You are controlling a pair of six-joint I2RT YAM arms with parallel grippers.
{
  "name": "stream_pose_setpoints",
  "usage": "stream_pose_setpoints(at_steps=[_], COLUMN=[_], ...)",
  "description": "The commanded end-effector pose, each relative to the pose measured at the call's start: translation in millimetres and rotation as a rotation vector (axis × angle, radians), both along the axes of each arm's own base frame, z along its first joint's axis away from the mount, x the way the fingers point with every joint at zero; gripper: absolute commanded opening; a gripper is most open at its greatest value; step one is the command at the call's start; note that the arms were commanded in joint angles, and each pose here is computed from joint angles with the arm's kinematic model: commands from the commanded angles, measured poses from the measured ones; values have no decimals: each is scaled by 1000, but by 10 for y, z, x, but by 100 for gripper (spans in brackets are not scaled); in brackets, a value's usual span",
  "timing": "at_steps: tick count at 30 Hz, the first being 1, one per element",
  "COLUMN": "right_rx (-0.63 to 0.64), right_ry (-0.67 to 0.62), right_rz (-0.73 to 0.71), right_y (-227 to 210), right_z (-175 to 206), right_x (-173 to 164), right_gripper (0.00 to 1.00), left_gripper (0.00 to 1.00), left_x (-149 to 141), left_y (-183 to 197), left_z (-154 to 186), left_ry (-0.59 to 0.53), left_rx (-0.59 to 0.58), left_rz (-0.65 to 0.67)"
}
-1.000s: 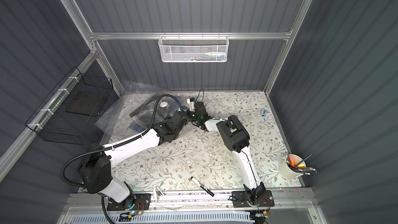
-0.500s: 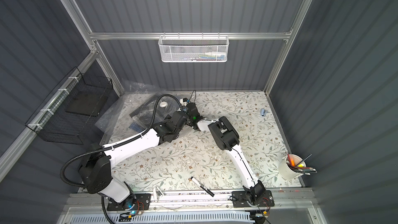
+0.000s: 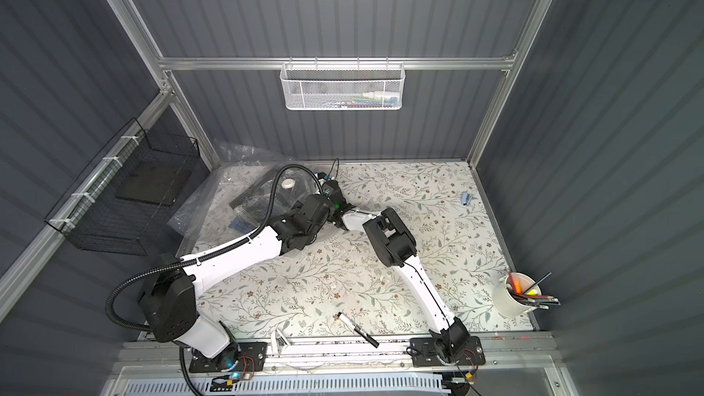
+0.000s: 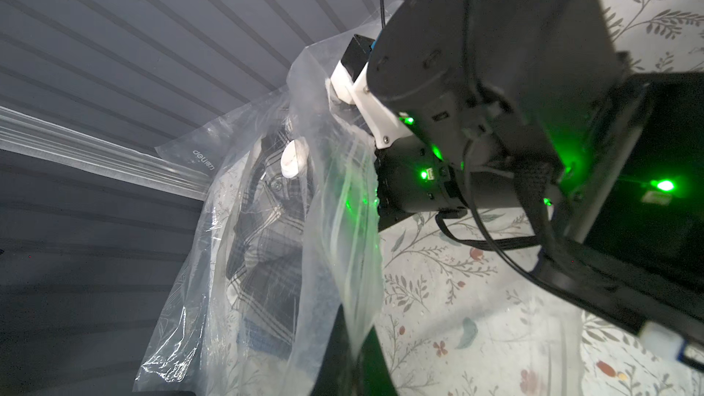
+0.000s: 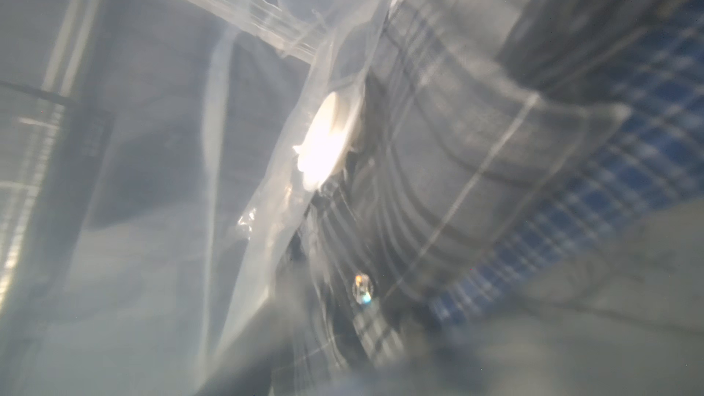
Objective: Take the shirt out of the vacuum bag
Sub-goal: Take out the shirt from the vacuum bag.
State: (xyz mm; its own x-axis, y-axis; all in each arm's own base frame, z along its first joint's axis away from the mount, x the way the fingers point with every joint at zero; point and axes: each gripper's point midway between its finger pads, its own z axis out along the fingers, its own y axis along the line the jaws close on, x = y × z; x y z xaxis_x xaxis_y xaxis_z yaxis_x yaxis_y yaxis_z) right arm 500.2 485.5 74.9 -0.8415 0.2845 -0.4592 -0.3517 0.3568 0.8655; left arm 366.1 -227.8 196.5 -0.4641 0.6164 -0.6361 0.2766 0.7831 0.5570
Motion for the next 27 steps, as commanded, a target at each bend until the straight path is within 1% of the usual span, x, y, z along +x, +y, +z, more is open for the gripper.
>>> stream_pose_setpoints(at_steps=[1,6,11,14,15,21,27], right_rx=[-61,-90,-141,-161,-166,-139,-109], right_ry=[30,40,59,59,60,63,48], right_rz=[-13,-35,-40,-43,-45,-30,-25], right_y=[19,-11,-32,-68,-75,43,184], right_z=[-230,-295,-338,-343,-357,-354,-286], right_x=[12,25,-12,-56,-56,8,79], right_gripper=[52,53,53,59,59,58,52], left_gripper=[0,0,0,0,0,0,0], left_x=[10,15,8,-5,-5,1,-33], left_y=[-104,-121,-119,-104,-109,-152,-147], left_z=[278,314,271,212,170,73,25], left_ry=[-54,-71,-68,-69,-65,-49,-38], left_rx=[-95,-112,-115,-123,-124,-129,-136], left_rz=[-19,-29,-30,-25,-25,-38,-47])
